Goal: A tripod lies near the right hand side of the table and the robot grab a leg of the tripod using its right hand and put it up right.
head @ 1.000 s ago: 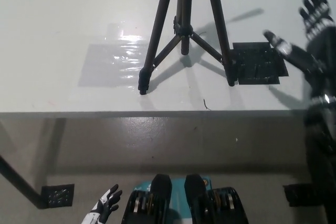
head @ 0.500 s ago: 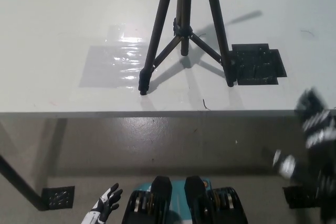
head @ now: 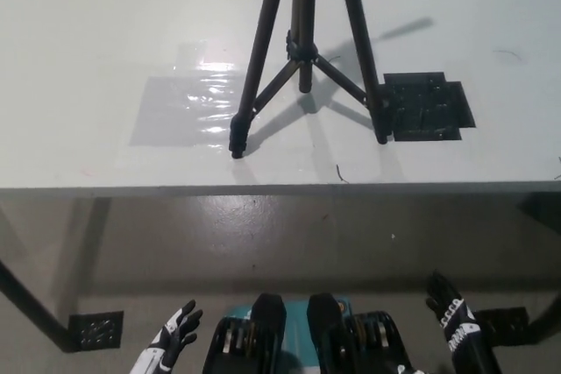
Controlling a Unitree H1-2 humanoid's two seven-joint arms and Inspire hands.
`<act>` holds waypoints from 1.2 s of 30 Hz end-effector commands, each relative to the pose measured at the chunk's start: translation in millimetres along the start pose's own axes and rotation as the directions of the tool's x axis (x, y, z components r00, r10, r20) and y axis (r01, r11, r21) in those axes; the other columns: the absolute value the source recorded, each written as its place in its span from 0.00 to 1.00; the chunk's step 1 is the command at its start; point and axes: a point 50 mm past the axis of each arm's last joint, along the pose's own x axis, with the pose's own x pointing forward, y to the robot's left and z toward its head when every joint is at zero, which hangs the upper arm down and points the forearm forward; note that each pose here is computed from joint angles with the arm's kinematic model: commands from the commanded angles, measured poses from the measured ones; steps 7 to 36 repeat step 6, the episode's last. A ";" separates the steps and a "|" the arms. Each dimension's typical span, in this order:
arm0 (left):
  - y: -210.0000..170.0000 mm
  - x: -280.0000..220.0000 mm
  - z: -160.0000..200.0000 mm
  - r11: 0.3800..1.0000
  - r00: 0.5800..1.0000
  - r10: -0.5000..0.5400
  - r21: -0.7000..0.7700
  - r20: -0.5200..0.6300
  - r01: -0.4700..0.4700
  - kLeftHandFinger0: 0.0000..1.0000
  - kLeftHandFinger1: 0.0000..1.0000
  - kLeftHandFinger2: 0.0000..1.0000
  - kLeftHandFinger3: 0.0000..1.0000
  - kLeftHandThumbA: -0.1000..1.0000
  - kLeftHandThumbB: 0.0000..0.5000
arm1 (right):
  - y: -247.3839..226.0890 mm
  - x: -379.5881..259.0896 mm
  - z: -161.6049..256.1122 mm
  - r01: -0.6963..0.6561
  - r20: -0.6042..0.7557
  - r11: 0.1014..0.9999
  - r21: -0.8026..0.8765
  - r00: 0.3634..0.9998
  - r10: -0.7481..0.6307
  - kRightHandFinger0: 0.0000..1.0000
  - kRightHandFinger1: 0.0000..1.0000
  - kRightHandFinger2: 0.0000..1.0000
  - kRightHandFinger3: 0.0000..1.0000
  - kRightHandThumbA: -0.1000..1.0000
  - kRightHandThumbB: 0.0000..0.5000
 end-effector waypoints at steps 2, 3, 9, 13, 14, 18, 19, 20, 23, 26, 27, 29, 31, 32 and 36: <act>8.3 7.2 6.8 1.000 0.998 0.007 0.002 0.060 -0.007 1.00 1.00 1.00 1.00 1.00 0.70 | -4.3 14.2 6.0 -0.030 0.103 0.999 0.029 0.994 0.027 1.00 1.00 1.00 1.00 1.00 0.78; 8.3 7.0 6.3 1.000 0.998 0.009 0.004 0.058 -0.009 1.00 1.00 1.00 1.00 1.00 0.72 | -5.9 15.1 3.9 -0.024 0.095 1.000 0.015 0.995 0.022 1.00 1.00 1.00 1.00 1.00 0.79; 7.9 7.6 6.0 1.000 0.998 0.017 0.005 0.058 -0.018 1.00 1.00 1.00 1.00 1.00 0.75 | -5.8 15.8 3.5 -0.022 0.097 0.999 0.032 0.995 0.019 1.00 1.00 1.00 1.00 1.00 0.80; 7.9 7.6 6.0 1.000 0.998 0.017 0.005 0.058 -0.018 1.00 1.00 1.00 1.00 1.00 0.75 | -5.8 15.8 3.5 -0.022 0.097 0.999 0.032 0.995 0.019 1.00 1.00 1.00 1.00 1.00 0.80; 7.9 7.6 6.0 1.000 0.998 0.017 0.005 0.058 -0.018 1.00 1.00 1.00 1.00 1.00 0.75 | -5.8 15.8 3.5 -0.022 0.097 0.999 0.032 0.995 0.019 1.00 1.00 1.00 1.00 1.00 0.80; 7.9 7.6 6.0 1.000 0.998 0.017 0.005 0.058 -0.018 1.00 1.00 1.00 1.00 1.00 0.75 | -5.8 15.8 3.5 -0.022 0.097 0.999 0.032 0.995 0.019 1.00 1.00 1.00 1.00 1.00 0.80; 7.9 7.6 6.0 1.000 0.998 0.017 0.005 0.058 -0.018 1.00 1.00 1.00 1.00 1.00 0.75 | -5.8 15.8 3.5 -0.022 0.097 0.999 0.032 0.995 0.019 1.00 1.00 1.00 1.00 1.00 0.80; 7.9 7.6 6.0 1.000 0.998 0.017 0.005 0.058 -0.018 1.00 1.00 1.00 1.00 1.00 0.75 | -5.8 15.8 3.5 -0.022 0.097 0.999 0.032 0.995 0.019 1.00 1.00 1.00 1.00 1.00 0.80; 7.9 7.6 6.0 1.000 0.998 0.017 0.005 0.058 -0.018 1.00 1.00 1.00 1.00 1.00 0.75 | -5.8 15.8 3.5 -0.022 0.097 0.999 0.032 0.995 0.019 1.00 1.00 1.00 1.00 1.00 0.80; 7.9 7.6 6.0 1.000 0.998 0.017 0.005 0.058 -0.018 1.00 1.00 1.00 1.00 1.00 0.75 | -5.8 15.8 3.5 -0.022 0.097 0.999 0.032 0.995 0.019 1.00 1.00 1.00 1.00 1.00 0.80; 7.9 7.6 6.0 1.000 0.998 0.017 0.005 0.058 -0.018 1.00 1.00 1.00 1.00 1.00 0.75 | -5.8 15.8 3.5 -0.022 0.097 0.999 0.032 0.995 0.019 1.00 1.00 1.00 1.00 1.00 0.80; 7.9 7.6 6.0 1.000 0.998 0.017 0.005 0.058 -0.018 1.00 1.00 1.00 1.00 1.00 0.75 | -5.8 15.8 3.5 -0.022 0.097 0.999 0.032 0.995 0.019 1.00 1.00 1.00 1.00 1.00 0.80; 7.9 7.6 6.0 1.000 0.998 0.017 0.005 0.058 -0.018 1.00 1.00 1.00 1.00 1.00 0.75 | -5.8 15.8 3.5 -0.022 0.097 0.999 0.032 0.995 0.019 1.00 1.00 1.00 1.00 1.00 0.80; 7.9 7.6 6.0 1.000 0.998 0.017 0.005 0.058 -0.018 1.00 1.00 1.00 1.00 1.00 0.75 | -5.8 15.8 3.5 -0.022 0.097 0.999 0.032 0.995 0.019 1.00 1.00 1.00 1.00 1.00 0.80; 7.9 7.6 6.0 1.000 0.998 0.017 0.005 0.058 -0.018 1.00 1.00 1.00 1.00 1.00 0.75 | -5.8 15.8 3.5 -0.022 0.097 0.999 0.032 0.995 0.019 1.00 1.00 1.00 1.00 1.00 0.80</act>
